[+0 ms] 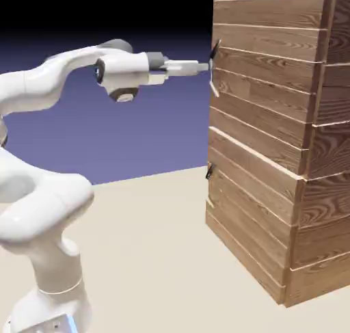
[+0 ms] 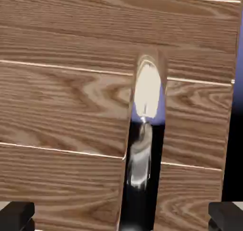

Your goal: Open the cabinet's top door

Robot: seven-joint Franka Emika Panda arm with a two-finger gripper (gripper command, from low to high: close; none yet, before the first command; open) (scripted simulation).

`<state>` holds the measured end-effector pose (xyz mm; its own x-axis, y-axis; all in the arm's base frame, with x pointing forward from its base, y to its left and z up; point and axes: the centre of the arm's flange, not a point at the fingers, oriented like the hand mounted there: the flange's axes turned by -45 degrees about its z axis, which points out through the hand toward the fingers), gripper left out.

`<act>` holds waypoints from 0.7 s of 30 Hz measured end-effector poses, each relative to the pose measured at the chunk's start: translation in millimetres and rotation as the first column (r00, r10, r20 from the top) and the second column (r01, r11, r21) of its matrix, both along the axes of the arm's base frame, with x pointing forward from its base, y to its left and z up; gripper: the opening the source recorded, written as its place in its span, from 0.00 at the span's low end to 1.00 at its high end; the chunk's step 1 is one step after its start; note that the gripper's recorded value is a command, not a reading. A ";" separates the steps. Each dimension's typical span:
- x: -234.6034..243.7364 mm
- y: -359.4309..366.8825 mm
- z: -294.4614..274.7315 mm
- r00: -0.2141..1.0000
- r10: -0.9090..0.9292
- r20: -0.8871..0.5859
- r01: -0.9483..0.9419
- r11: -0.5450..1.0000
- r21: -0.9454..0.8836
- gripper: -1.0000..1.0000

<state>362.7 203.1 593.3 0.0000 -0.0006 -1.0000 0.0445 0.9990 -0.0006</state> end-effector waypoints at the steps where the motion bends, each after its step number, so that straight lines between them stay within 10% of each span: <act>1: 9.0 0.1 0.6 1.000 0.000 0.001 0.000 1.000 0.001 0.50; 5: 44.5 -1.6 0.3 1.000 0.000 0.001 0.000 1.000 0.000 0.50; 6: 49.9 -2.2 0.0 1.000 0.000 0.000 0.000 1.000 0.000 0.00; 21: -46.1 -49.5 0.0 0.965 0.263 0.000 -0.263 0.965 0.000 0.00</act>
<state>316.6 153.6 593.3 0.0003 -0.0003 -1.0000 -0.2195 0.9756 -0.0003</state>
